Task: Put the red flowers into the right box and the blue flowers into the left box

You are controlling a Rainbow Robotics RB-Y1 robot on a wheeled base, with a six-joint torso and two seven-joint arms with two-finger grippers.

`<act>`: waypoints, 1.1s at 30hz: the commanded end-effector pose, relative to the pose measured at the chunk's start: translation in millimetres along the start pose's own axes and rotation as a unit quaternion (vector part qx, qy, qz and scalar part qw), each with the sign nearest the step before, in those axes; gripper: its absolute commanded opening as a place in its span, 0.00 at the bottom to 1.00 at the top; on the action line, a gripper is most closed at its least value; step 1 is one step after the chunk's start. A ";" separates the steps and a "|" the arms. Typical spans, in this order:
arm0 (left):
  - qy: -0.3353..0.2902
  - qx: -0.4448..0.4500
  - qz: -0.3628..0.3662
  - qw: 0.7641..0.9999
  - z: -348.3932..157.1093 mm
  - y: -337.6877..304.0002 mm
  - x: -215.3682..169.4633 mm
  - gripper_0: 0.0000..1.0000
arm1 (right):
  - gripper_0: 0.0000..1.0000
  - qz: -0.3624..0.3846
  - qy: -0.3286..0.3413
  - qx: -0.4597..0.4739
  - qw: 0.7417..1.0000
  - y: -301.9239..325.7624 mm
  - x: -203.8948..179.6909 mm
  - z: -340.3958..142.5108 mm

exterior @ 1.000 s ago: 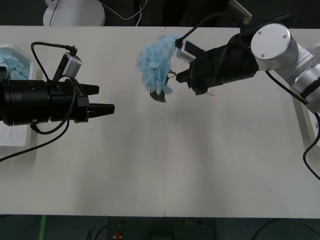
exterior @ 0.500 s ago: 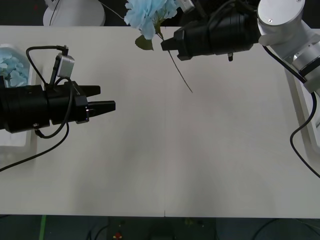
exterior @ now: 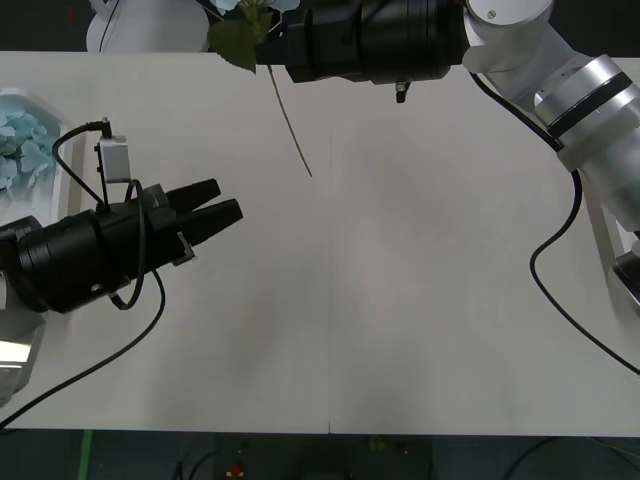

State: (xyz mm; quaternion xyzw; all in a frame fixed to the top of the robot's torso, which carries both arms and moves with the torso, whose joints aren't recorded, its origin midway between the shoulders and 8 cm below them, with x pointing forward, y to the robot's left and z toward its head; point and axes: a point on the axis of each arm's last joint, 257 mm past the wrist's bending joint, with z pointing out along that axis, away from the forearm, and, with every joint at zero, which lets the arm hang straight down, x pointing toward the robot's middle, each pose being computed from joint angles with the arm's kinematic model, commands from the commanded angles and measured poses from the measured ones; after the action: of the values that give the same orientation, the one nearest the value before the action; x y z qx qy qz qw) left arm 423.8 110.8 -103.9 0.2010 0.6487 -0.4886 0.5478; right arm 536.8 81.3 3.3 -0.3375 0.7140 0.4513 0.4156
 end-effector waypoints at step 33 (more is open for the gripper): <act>-0.094 -0.040 0.061 0.993 82.6 -9.0 -20.4 1.00 | 0.00 -0.018 0.032 -0.078 0.996 80.9 -5.2 36.8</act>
State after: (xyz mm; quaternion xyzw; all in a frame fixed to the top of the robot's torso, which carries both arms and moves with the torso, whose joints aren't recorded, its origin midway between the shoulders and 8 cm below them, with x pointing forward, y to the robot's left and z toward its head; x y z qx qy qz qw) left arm 463.6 63.2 -97.4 0.1546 0.6219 -0.4465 0.6245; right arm 500.3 119.4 -10.2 -0.3717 0.7089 0.4732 0.3679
